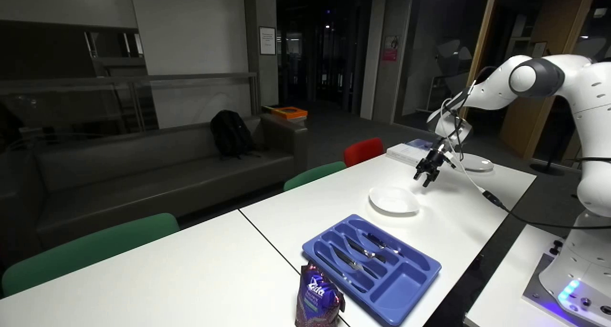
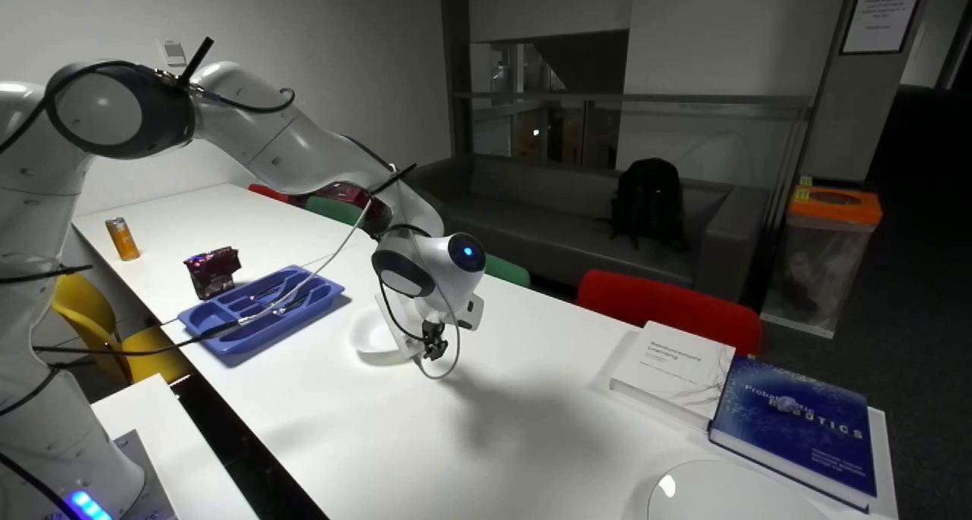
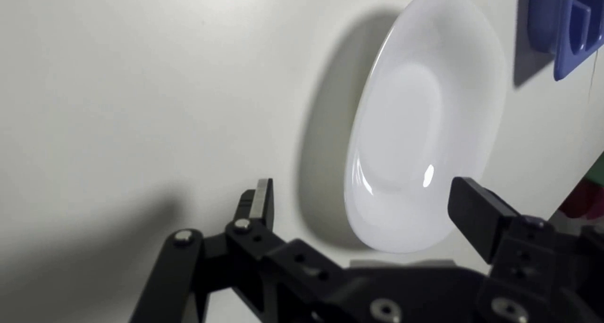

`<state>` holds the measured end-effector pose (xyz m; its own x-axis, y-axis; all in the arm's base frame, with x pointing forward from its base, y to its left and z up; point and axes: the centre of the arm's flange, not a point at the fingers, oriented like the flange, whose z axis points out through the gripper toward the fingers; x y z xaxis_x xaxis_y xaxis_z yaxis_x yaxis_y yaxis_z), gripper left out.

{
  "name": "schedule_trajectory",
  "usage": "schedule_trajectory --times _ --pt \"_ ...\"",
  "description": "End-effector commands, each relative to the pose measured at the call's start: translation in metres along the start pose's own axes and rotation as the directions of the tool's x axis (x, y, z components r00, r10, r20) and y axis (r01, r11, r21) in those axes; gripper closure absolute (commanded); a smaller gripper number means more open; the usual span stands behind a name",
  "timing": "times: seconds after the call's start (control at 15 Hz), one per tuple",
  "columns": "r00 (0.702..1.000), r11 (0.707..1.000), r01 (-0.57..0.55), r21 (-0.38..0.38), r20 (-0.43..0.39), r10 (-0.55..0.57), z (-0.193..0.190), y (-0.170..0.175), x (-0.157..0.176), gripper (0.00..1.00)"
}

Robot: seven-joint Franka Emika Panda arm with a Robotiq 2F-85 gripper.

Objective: Move the plate to the left

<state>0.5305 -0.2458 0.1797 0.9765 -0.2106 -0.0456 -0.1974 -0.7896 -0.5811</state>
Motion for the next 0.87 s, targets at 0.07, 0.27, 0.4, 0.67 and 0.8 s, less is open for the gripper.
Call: schedule_trajectory --times 0.07,0.27,0.4,0.67,0.8 --pt "0.984 0.981 -0.173 -0.085 0.018 0.175 -0.027 -0.021 -0.048 0.0" --pt "0.965 0.955 -0.24 -0.172 0.069 0.255 -0.03 -0.022 -0.062 0.0" --pt "0.953 0.938 -0.256 -0.233 0.104 0.285 -0.03 -0.023 -0.067 0.0" --pt "0.948 0.935 -0.254 -0.249 0.127 0.292 -0.02 -0.011 -0.057 0.0" --pt "0.946 0.932 -0.257 -0.255 0.129 0.296 -0.02 -0.012 -0.058 0.0"
